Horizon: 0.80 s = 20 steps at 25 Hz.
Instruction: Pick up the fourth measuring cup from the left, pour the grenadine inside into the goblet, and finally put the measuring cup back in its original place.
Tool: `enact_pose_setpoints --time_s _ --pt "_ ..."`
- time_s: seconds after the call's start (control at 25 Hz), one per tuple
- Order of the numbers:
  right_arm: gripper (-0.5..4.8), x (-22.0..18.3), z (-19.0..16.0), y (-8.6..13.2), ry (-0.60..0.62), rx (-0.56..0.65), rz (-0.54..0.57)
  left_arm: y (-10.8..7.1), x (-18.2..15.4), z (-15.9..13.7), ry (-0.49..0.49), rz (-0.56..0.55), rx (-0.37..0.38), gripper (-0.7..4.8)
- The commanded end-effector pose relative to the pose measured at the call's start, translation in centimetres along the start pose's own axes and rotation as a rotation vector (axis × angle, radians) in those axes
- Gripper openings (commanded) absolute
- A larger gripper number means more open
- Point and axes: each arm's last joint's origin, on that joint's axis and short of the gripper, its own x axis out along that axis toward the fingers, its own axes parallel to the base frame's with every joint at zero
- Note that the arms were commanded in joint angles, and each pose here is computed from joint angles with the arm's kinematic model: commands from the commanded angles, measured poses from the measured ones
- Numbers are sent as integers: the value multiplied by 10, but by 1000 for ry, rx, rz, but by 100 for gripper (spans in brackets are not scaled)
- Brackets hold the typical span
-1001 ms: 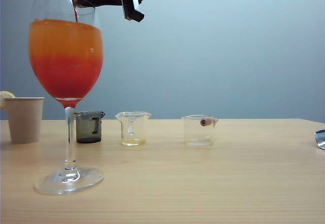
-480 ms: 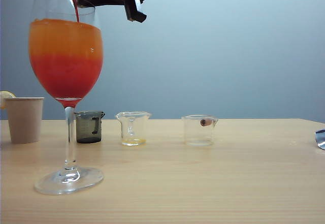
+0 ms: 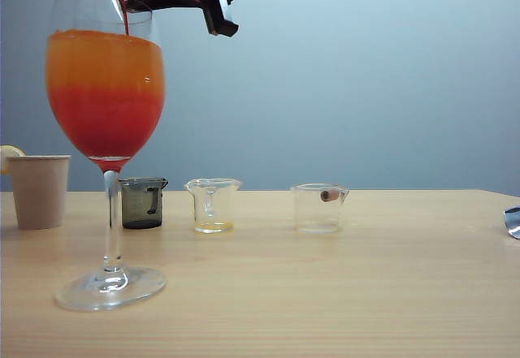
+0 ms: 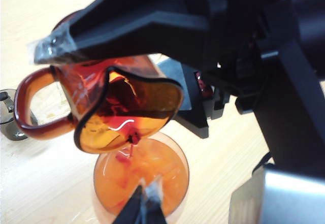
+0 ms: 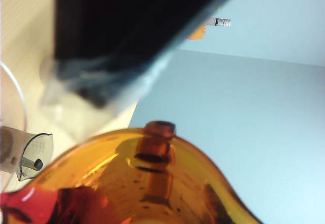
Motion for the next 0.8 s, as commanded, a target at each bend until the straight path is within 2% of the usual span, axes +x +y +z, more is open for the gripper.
enact_pose_setpoints --time_s 0.04,0.8 --pt "-1 -2 0 -7 6 -36 -39 0 -1 2 -17 -2 -1 -5" --pt "-1 -2 0 -7 6 -88 -40 0 -1 2 -20 -2 -1 -5"
